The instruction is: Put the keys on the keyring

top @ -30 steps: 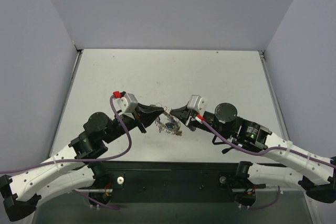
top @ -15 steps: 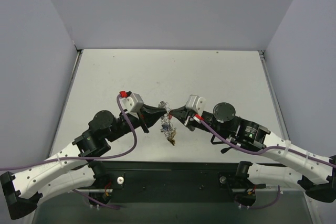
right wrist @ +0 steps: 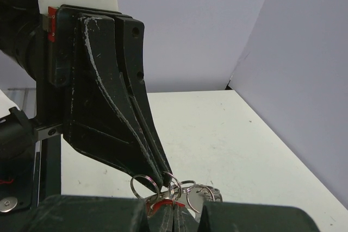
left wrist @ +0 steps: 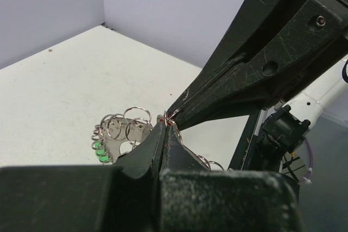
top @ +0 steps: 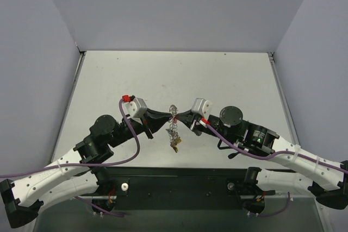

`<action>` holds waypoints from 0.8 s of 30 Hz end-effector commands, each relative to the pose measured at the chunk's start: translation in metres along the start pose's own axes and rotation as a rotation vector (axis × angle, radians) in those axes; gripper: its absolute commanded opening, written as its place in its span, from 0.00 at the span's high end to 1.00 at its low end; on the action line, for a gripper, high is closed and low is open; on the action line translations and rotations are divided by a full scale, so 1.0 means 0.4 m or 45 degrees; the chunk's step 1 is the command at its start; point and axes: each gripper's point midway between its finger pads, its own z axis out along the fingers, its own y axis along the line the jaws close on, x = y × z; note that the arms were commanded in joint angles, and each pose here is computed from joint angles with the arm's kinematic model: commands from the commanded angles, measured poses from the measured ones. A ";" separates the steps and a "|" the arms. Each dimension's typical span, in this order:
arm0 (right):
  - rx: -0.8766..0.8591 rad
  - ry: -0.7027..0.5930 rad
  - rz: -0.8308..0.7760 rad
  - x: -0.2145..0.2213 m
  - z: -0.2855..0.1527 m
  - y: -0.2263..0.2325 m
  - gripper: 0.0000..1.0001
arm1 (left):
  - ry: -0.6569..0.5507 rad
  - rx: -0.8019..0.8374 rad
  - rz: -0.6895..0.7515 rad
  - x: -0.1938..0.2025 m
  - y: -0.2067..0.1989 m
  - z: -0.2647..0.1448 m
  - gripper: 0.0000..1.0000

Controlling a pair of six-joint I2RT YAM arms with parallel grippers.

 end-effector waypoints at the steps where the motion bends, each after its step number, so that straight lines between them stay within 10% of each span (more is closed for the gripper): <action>1: 0.039 -0.093 -0.003 -0.073 -0.005 -0.020 1.00 | -0.178 0.103 0.044 -0.106 -0.045 -0.015 1.00; 24: 0.053 -0.068 0.006 -0.063 -0.002 -0.024 1.00 | -0.238 0.258 0.096 -0.128 -0.100 -0.045 1.00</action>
